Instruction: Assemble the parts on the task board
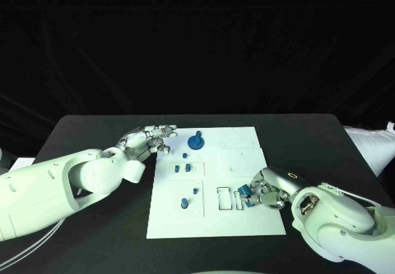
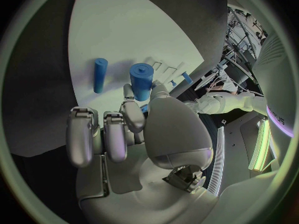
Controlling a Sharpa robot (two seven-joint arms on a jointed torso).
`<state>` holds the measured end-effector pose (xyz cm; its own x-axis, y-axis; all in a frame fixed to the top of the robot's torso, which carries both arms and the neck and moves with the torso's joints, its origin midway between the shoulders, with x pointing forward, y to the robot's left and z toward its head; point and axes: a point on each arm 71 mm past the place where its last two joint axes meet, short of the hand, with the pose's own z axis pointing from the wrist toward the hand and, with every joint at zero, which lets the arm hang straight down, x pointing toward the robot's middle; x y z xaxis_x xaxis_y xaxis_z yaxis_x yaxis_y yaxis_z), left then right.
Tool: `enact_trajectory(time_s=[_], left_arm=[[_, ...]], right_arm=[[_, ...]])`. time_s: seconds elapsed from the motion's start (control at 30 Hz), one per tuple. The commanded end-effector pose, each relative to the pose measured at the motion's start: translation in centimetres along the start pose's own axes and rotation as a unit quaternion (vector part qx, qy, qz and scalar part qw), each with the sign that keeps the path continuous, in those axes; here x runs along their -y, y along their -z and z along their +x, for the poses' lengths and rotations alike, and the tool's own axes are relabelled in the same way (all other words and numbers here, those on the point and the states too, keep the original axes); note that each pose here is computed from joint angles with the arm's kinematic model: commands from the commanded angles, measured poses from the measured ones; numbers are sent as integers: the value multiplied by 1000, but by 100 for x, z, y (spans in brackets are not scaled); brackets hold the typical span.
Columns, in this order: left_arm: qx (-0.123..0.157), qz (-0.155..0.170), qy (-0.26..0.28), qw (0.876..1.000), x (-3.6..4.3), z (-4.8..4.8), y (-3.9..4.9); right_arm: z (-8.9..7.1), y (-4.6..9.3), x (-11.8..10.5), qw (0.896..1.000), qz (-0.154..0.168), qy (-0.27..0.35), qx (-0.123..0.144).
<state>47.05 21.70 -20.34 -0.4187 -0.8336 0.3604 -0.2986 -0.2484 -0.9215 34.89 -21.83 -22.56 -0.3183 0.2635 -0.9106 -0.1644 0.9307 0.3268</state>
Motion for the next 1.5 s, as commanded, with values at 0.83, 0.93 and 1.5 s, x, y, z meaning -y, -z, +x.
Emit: enact_trajectory(time_s=[0.83, 0.93, 1.5], left_arm=[[-16, 1, 3, 1000, -8, 55, -5], [-16, 1, 3, 1000, -7, 54, -4], [-16, 1, 3, 1000, -8, 55, -3]], right_arm=[[122, -107, -265, 997, -3, -61, -43], [154, -128, -289, 997, -5, -58, -51], [194, -189, -356, 998, -16, -35, -51]])
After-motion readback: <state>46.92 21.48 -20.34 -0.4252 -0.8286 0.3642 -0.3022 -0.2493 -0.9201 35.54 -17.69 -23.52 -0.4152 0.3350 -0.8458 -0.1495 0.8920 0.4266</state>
